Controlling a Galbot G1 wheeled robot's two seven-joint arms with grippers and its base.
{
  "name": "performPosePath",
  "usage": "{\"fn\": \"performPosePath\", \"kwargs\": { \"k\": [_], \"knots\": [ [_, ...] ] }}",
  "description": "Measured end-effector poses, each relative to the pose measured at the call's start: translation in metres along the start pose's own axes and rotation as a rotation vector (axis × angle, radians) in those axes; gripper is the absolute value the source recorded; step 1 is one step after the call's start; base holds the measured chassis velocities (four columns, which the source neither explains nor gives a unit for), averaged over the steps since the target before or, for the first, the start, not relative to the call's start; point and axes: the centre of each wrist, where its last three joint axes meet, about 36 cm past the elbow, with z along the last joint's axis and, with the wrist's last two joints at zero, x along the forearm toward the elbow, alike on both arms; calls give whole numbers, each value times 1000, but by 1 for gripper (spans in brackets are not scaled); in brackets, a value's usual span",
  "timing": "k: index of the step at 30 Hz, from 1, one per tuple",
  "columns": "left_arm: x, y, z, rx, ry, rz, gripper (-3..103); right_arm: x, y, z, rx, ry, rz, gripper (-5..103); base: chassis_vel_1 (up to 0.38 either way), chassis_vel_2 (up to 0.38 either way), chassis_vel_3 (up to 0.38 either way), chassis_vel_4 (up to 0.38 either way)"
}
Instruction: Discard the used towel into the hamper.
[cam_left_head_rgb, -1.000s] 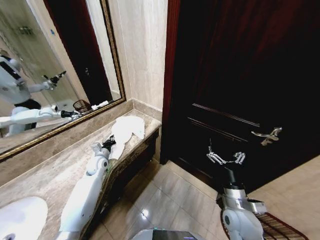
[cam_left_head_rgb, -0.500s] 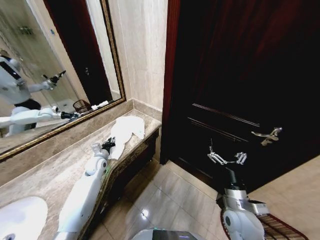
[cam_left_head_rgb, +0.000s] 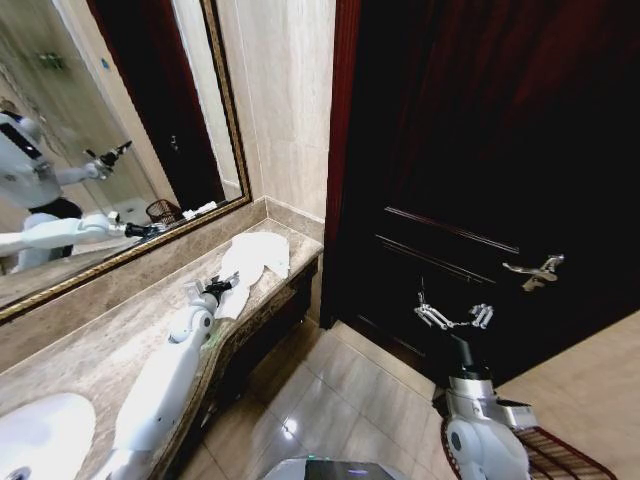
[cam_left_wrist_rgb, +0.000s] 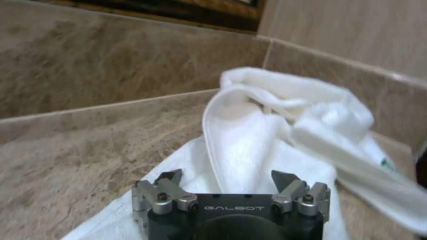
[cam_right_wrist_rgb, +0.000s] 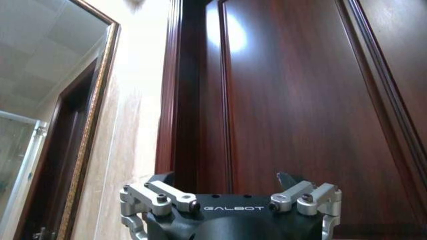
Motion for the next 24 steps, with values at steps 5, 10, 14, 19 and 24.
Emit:
{"fn": "performPosePath", "kwargs": {
  "k": [5,10,14,19,24],
  "knots": [
    [-2,-3,5,-62,6,20,76,0,0,0,0,0,1,100,0,0,0,0],
    [-2,-2,8,-92,8,13,62,-1,-1,3,25,0,-3,100,0,0,0,0],
    [0,0,10,-101,10,7,51,-1,1,4,17,0,2,100,0,0,0,0],
    [2,2,11,-106,13,4,42,0,2,4,9,2,6,100,0,0,0,0],
    [6,2,14,-106,12,5,26,0,2,4,2,2,8,100,0,0,0,0]
  ]
}}
